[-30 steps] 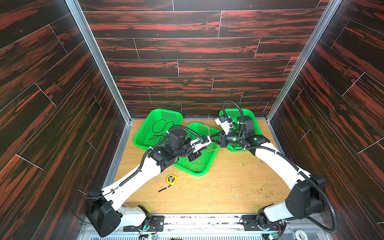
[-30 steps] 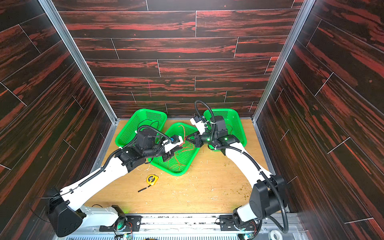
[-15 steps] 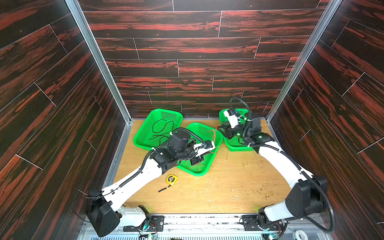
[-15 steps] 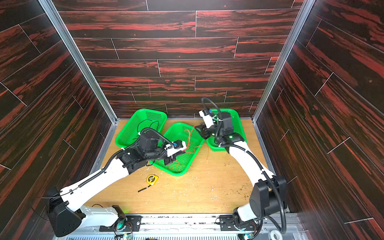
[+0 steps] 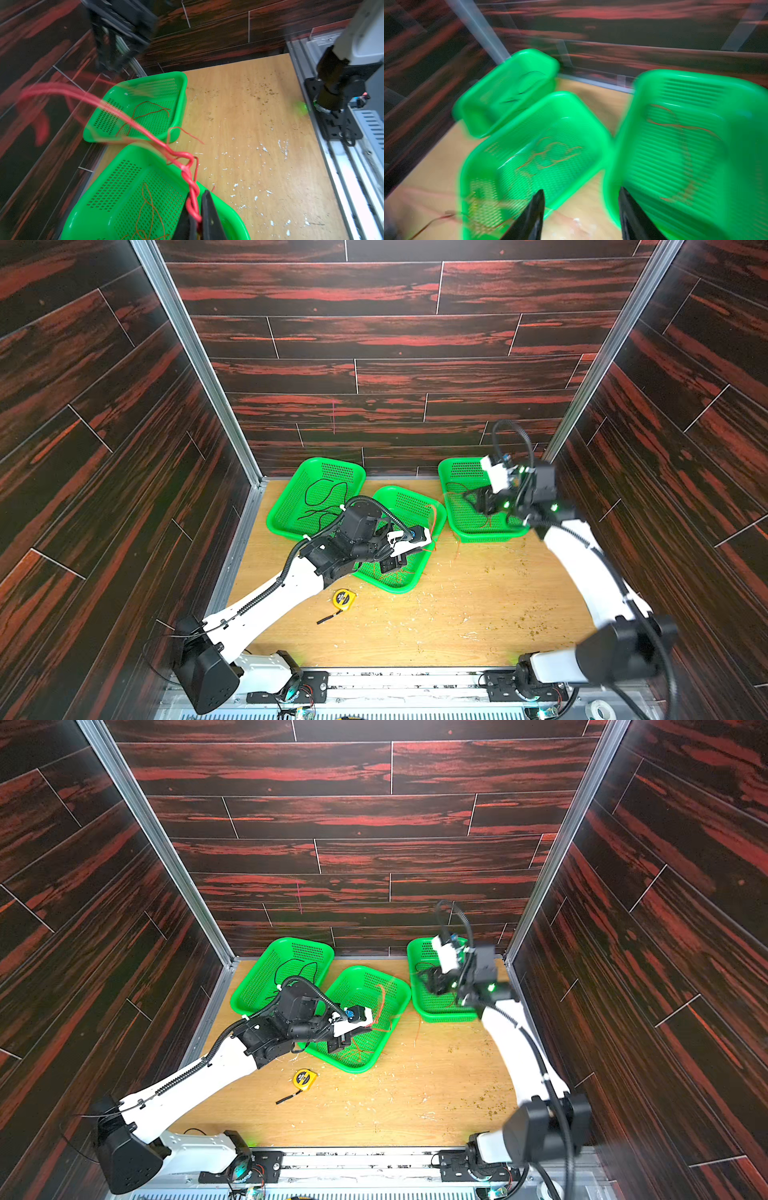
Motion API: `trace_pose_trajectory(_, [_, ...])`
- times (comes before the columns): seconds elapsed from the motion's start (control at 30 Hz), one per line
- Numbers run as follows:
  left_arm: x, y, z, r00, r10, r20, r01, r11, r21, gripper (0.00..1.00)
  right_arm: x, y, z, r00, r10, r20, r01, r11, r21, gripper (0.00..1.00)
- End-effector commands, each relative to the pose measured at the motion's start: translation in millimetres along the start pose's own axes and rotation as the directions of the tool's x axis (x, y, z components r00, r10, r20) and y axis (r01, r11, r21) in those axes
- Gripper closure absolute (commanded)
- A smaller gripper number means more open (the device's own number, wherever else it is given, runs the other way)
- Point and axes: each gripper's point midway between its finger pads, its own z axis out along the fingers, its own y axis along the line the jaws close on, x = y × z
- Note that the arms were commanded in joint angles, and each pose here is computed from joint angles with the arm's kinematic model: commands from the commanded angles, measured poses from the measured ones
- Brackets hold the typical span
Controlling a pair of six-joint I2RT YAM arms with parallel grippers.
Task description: Untangle the cables
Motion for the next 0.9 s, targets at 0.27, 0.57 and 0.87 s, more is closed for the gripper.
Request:
trace_pose_trajectory(0.27, [-3.6, -0.6, -6.0, 0.999, 0.04, -0.013, -0.041, 0.999, -0.007, 1.0, -32.4, 16.3, -50.5, 0.989, 0.108, 0.097, -0.092, 0.983, -0.157, 0.43])
trace_pose_trajectory(0.57, [0.4, 18.9, 3.9, 0.998, 0.058, -0.036, -0.06, 0.995, -0.08, 1.0, -0.9, 144.7, -58.6, 1.0, 0.024, 0.012, -0.013, 0.825, -0.565, 0.43])
trace_pose_trajectory(0.87, [-3.6, 17.1, 4.9, 0.998, 0.06, -0.016, -0.061, 0.996, -0.063, 1.0, 18.3, 153.4, -28.0, 0.995, 0.016, -0.1, -0.072, 0.806, -0.588, 0.44])
